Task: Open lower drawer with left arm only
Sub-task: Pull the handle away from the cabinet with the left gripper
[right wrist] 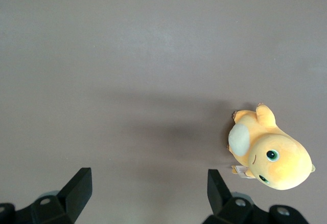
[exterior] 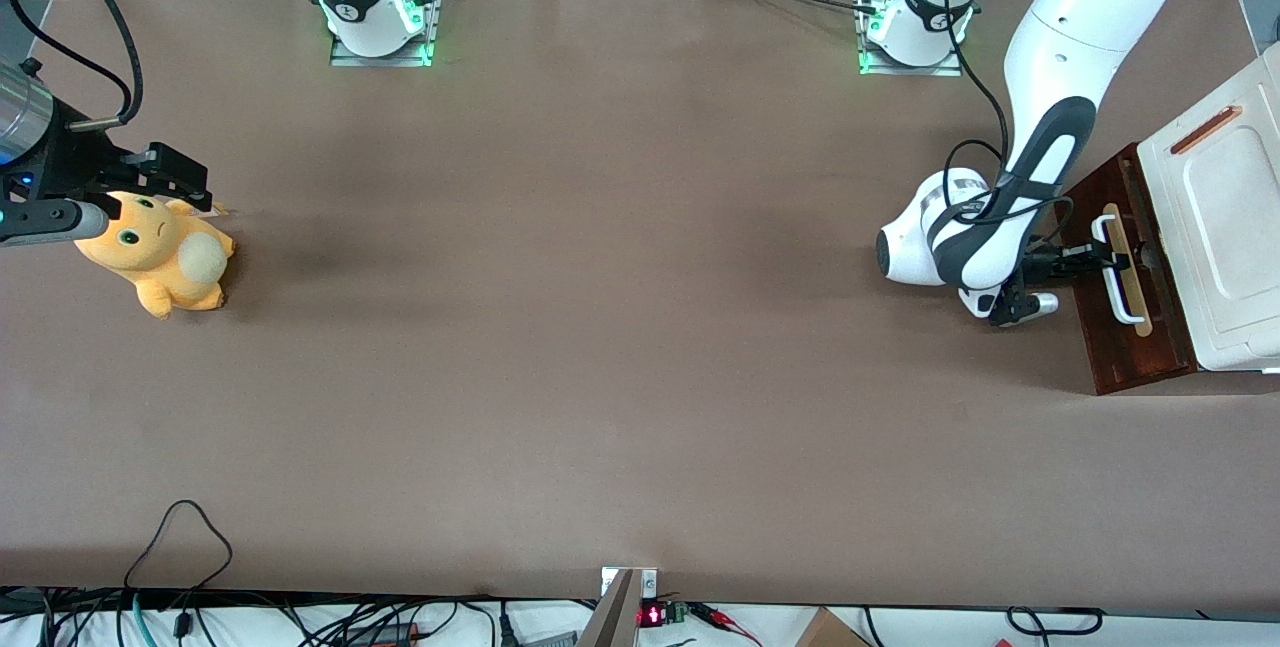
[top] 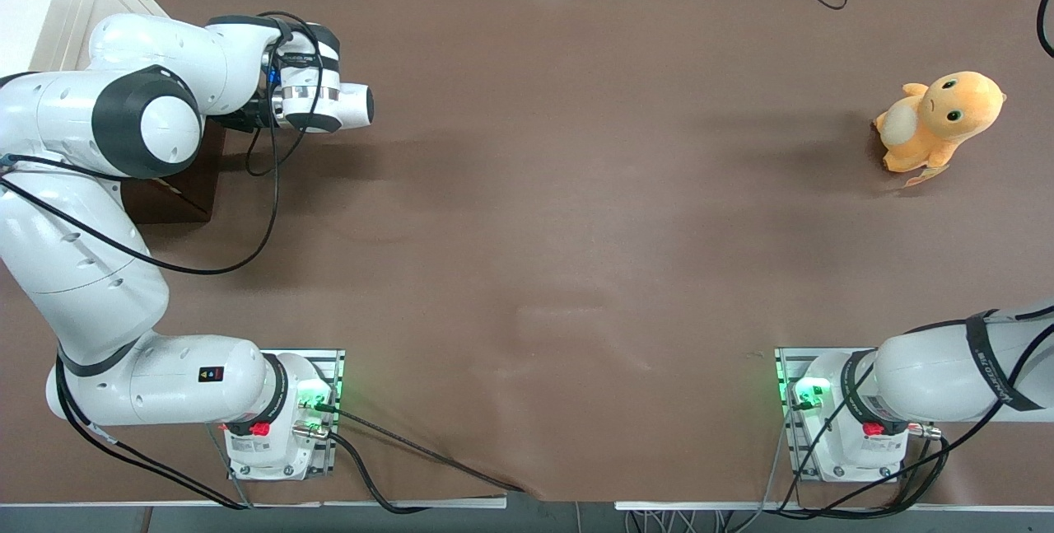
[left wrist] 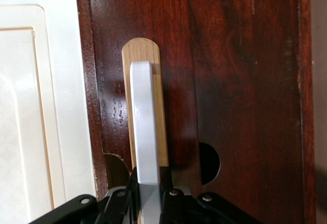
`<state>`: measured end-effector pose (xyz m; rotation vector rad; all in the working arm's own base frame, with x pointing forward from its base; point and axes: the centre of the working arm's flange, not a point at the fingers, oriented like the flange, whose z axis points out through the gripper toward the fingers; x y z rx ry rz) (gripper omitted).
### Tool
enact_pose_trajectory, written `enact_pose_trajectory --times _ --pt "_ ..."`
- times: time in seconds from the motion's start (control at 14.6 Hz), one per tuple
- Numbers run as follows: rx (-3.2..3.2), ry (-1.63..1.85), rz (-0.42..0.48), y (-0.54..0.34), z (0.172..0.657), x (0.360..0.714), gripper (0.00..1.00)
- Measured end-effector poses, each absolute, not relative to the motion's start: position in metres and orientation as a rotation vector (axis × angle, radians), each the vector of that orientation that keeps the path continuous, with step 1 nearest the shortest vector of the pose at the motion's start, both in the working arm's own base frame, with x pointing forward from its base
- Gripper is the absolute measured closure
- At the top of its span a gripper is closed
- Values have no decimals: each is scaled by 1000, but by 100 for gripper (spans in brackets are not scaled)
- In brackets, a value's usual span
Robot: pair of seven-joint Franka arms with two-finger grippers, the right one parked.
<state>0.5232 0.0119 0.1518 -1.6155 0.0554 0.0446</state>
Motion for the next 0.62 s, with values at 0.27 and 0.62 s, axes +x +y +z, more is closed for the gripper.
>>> enact_pose_trajectory --times 0.27,0.62 --pt "-1632 70 32 -7 153 522 81" --pt "-1651 88 16 -28 155 520 81"
